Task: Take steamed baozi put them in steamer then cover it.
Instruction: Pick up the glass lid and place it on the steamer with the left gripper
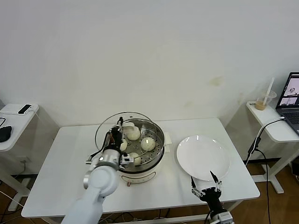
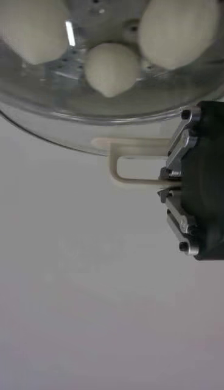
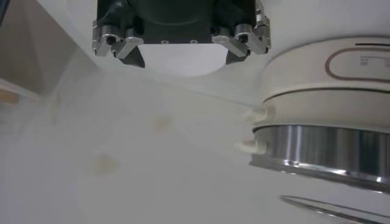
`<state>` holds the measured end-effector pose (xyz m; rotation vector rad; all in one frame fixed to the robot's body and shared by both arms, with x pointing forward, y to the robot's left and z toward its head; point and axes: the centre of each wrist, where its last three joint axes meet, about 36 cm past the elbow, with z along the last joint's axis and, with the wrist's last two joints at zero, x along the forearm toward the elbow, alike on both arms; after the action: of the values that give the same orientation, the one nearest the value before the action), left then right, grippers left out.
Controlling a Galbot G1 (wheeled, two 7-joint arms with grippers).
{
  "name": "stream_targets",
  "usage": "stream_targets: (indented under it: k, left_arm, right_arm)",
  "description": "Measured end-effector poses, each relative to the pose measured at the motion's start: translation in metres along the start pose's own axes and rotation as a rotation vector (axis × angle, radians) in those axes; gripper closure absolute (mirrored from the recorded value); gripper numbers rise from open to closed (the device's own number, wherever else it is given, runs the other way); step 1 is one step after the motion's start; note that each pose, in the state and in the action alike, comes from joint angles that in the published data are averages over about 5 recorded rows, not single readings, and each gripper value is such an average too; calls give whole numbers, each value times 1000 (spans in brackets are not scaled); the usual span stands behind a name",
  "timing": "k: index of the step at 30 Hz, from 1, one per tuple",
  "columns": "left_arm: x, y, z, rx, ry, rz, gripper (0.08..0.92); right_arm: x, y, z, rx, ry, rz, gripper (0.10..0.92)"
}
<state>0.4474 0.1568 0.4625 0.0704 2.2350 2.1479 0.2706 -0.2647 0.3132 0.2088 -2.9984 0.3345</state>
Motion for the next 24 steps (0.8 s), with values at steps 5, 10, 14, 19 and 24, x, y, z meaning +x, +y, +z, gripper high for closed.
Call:
stream_targets:
  k: [5,10,14,19,24]
  left_arm:
    - [-6,-8,-11,-14,-3,22,849]
    - [-8,-15,-17,-25,-3,40,849]
    - [-9,-18,-20,-29,-4,49,849]
    - [-8,-21,-22,-29,-9,62,849]
    - [-7,-23,-26,-27,-12,69,849]
  right_arm:
    - [0,2,1,-1,4,-3,200]
    - [0,3,2,0,6,-6,200]
    - [-1,4,3,0,7,-9,200]
    - [0,4,3,1,10,-10,200]
    - [-1,4,4,2,10,-10,200]
